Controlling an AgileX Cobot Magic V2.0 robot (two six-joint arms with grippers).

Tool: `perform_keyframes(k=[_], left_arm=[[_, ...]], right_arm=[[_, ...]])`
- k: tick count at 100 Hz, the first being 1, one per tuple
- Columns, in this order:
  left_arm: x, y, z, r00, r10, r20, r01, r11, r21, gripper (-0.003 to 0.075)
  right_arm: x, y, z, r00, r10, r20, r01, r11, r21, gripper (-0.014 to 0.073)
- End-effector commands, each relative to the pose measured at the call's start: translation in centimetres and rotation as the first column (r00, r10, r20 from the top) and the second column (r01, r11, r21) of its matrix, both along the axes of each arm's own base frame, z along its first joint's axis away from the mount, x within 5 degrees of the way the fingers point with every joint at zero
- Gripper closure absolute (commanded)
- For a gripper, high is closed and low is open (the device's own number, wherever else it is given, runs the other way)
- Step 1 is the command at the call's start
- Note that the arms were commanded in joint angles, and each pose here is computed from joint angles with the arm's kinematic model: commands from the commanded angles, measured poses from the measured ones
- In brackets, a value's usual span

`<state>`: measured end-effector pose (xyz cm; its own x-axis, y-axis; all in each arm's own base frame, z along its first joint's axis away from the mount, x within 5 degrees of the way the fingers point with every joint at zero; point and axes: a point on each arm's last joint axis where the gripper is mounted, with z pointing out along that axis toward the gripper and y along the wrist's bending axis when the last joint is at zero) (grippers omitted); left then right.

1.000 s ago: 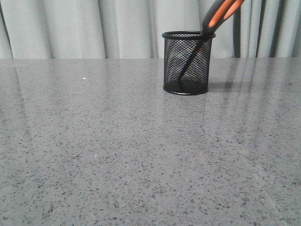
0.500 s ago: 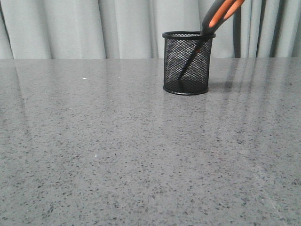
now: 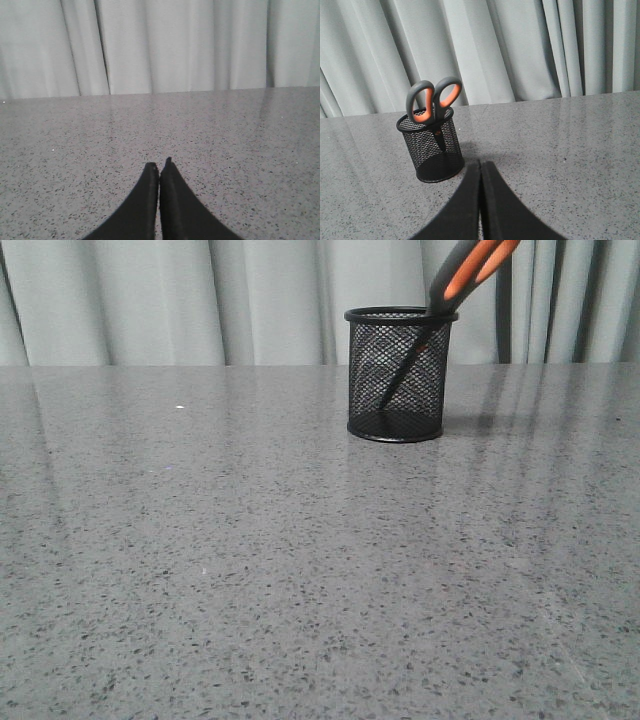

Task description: Put scissors into bucket

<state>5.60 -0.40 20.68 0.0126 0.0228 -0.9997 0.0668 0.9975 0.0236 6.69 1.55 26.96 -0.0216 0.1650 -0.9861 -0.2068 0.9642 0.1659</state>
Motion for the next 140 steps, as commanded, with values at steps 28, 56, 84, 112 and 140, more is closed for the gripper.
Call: perform_keyframes(k=[28, 56, 84, 112, 140], left_arm=[[-0.1, 0.1, -0.4, 0.999, 0.008, 0.048, -0.007, 1.000, -0.015, 0.0741], [-0.1, 0.1, -0.4, 0.999, 0.008, 0.048, -0.007, 1.000, -0.015, 0.0741], [-0.1, 0.1, -0.4, 0.999, 0.008, 0.048, -0.007, 1.000, -0.015, 0.0741], [-0.1, 0.1, -0.4, 0.999, 0.008, 0.048, -0.007, 1.000, -0.015, 0.0741], [-0.1, 0.1, -0.4, 0.999, 0.008, 0.048, -0.007, 1.000, -0.015, 0.0741]], right_arm=[[0.0, -0.4, 1.4, 0.996, -0.040, 0.085, 0.038, 0.999, 0.016, 0.0667], [0.0, -0.4, 1.4, 0.996, -0.040, 0.085, 0.038, 0.999, 0.016, 0.0667], [0.0, -0.4, 1.4, 0.996, -0.040, 0.085, 0.038, 0.999, 0.016, 0.0667], [0.2, -0.5, 0.2, 0.994, -0.063, 0.094, 0.072, 0.993, -0.097, 0.0667], [-0.7, -1.1, -5.1, 0.984, -0.140, 0.110, 0.156, 0.975, -0.159, 0.0667]])
